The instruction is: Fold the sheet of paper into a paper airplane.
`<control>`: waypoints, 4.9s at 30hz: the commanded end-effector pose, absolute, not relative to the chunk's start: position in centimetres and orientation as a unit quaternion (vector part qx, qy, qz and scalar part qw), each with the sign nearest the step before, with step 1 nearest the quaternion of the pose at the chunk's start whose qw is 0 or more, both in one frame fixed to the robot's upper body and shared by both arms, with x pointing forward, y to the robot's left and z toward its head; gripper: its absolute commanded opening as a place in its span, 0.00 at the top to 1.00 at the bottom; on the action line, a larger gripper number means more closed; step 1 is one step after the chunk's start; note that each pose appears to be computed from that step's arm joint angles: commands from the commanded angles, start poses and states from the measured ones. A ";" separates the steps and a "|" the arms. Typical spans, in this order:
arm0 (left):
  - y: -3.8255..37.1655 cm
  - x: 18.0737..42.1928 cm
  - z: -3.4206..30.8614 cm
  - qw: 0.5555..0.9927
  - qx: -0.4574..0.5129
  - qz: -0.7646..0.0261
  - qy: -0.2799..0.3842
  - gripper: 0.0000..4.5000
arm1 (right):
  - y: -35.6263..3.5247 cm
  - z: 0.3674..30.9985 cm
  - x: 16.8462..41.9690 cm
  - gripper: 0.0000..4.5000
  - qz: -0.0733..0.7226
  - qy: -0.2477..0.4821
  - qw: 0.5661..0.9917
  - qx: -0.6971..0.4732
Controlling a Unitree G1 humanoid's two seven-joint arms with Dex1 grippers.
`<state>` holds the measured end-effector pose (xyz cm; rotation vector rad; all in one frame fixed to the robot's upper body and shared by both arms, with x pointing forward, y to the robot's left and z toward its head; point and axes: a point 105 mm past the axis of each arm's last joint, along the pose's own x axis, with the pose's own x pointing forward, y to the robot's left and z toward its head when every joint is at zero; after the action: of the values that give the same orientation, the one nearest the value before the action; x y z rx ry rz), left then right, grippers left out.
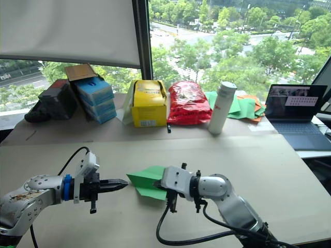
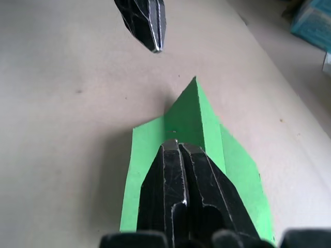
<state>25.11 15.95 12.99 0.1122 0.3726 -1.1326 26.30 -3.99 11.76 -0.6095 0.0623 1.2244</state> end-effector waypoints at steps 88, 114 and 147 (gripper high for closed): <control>9.7 27.0 11.5 0.792 0.139 -0.587 0.096 1.00 | -6.8 10.0 29.6 0.49 0.470 0.211 0.848 -0.121; 9.9 25.4 8.5 0.778 0.178 -0.589 0.129 1.00 | -7.2 10.9 30.9 0.49 0.483 0.218 0.847 -0.047; 10.2 25.3 8.3 0.778 0.182 -0.586 0.136 1.00 | -7.5 10.8 30.1 0.58 0.488 0.223 0.844 0.005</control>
<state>25.42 10.56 7.56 0.3632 0.3320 -1.2509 30.32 -7.61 9.93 -0.0331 0.4787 1.0118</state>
